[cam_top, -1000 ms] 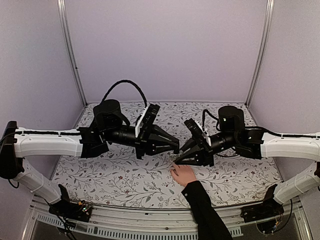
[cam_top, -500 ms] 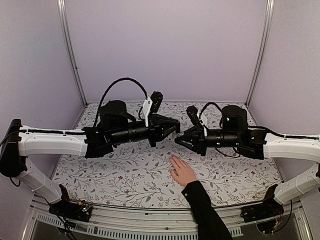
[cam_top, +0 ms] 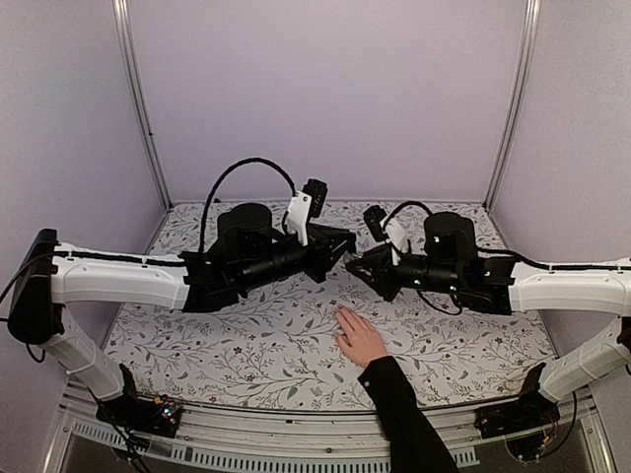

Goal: Paint the nails
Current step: Unscrew the nail polish bottle.

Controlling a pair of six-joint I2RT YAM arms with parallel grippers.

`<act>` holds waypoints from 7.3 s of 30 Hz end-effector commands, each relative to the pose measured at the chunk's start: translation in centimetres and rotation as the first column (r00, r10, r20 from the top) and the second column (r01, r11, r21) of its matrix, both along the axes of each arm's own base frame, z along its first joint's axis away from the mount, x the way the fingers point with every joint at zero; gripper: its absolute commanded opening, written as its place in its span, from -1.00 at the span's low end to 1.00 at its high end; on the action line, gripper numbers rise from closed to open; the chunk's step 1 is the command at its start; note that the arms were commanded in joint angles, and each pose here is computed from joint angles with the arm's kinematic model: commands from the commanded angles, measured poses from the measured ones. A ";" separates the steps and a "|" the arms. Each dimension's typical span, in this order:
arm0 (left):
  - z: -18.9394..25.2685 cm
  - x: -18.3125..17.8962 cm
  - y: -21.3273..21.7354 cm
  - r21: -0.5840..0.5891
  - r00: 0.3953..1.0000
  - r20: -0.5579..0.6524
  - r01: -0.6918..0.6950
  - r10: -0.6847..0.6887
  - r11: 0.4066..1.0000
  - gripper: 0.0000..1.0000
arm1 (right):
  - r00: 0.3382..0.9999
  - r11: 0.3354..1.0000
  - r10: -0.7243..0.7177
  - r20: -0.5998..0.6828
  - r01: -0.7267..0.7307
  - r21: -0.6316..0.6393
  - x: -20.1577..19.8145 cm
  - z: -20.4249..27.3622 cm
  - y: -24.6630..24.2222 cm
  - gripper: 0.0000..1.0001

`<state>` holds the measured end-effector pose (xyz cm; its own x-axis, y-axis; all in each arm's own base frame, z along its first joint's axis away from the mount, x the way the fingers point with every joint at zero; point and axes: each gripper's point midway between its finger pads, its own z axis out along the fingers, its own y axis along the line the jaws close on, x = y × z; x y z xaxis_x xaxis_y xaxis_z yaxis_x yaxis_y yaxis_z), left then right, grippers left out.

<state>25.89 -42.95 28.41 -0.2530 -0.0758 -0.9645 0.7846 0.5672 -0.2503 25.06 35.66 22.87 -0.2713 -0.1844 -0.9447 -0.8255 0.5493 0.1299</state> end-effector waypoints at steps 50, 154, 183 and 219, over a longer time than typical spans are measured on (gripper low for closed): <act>2.9 -14.8 -0.1 0.156 0.557 0.258 0.782 -0.789 0.603 -0.77 | 0.638 0.629 0.770 0.028 -0.765 0.138 -14.3 4.8 1.6 -1.00; 0.6 -9.6 -0.8 0.154 0.781 0.161 0.584 -0.603 0.797 -1.00 | 0.887 0.887 0.461 -0.004 -0.461 0.011 -7.6 2.6 1.3 -1.00; -2.0 -1.1 -2.2 0.122 1.000 -0.002 0.003 -0.003 0.993 -1.00 | 0.993 0.997 -0.058 0.107 0.063 -0.036 2.1 3.1 -0.8 -1.00; 3.9 -14.5 3.7 0.151 0.603 0.304 0.733 -0.737 0.663 0.17 | 0.627 0.624 0.779 -0.026 -0.770 0.134 -14.9 3.7 0.4 -1.00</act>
